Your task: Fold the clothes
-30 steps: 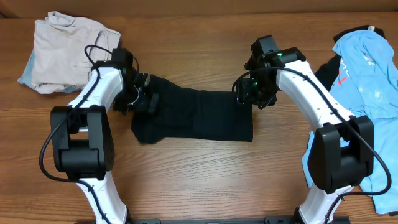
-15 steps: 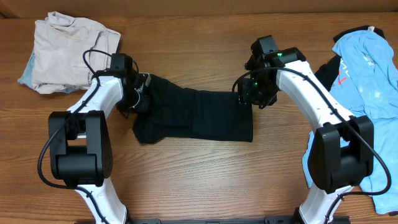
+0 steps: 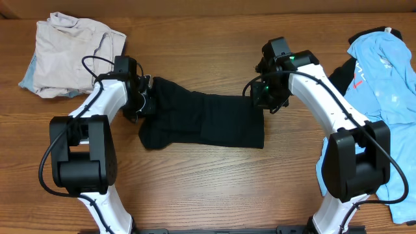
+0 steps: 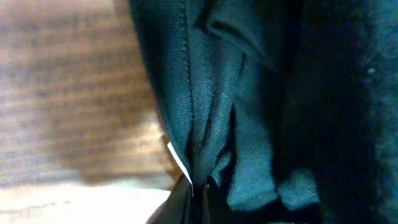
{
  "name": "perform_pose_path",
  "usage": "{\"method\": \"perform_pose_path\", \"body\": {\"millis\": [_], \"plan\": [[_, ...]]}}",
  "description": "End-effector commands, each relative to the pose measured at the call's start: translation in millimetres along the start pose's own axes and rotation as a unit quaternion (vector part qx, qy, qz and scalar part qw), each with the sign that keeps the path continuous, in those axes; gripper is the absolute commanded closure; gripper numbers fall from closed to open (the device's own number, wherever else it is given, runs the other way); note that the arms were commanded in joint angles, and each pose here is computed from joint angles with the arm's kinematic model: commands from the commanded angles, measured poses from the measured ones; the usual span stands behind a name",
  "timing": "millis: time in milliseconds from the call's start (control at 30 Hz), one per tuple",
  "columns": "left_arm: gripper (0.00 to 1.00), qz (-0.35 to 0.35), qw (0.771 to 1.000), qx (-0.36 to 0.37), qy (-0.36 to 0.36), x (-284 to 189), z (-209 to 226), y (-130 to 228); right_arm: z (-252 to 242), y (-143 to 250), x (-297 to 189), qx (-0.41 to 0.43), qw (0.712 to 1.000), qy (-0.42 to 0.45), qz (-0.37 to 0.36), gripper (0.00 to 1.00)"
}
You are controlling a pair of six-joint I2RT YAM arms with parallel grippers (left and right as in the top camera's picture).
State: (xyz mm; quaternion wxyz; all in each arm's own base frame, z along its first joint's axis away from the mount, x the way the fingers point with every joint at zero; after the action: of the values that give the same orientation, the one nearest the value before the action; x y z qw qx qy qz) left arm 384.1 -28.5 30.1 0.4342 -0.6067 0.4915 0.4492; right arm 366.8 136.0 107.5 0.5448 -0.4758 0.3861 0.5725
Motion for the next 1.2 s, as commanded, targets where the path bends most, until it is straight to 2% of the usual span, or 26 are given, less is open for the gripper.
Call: {"method": "perform_pose_path", "body": {"millis": [0, 133, 433, 667, 1000, 1167], "plan": [[0.96, 0.015, 0.999, -0.019, -0.021, -1, 9, -2, 7, 7, 6, -0.003, 1.0, -0.03, 0.004, 0.96], [0.96, 0.008, 1.0, -0.015, -0.019, -35, -1, -15, 9, 16, 28, -0.002, 0.998, -0.059, 0.009, 0.96], [0.96, -0.025, 1.0, 0.001, -0.016, -95, -22, -32, -6, 32, 75, 0.027, 0.998, -0.058, 0.013, 0.96], [0.96, -0.044, 0.998, 0.046, -0.009, -135, -52, -26, -11, 40, 92, 0.034, 0.997, -0.053, 0.036, 0.96], [0.96, -0.046, 0.984, 0.169, 0.019, -129, -155, 8, -11, 40, 92, 0.034, 0.997, -0.053, 0.036, 0.96], [0.96, -0.058, 0.976, 0.205, 0.046, -119, -213, 29, -11, 41, 92, 0.035, 0.997, -0.053, 0.038, 0.96]]}}
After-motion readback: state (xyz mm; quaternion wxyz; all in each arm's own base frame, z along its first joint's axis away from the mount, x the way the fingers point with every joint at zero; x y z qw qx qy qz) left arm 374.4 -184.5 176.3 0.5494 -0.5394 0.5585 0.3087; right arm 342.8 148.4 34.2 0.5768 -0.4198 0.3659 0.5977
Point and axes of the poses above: each gripper's point midway between its finger pads, its own x axis out along the fingers, its own z axis along the line the jaws close on, y = z × x, the point moved 3 cm from there along -x, back along the fingers, and after that the axes turned 5 degrees about -x, right-handed, at the moved point
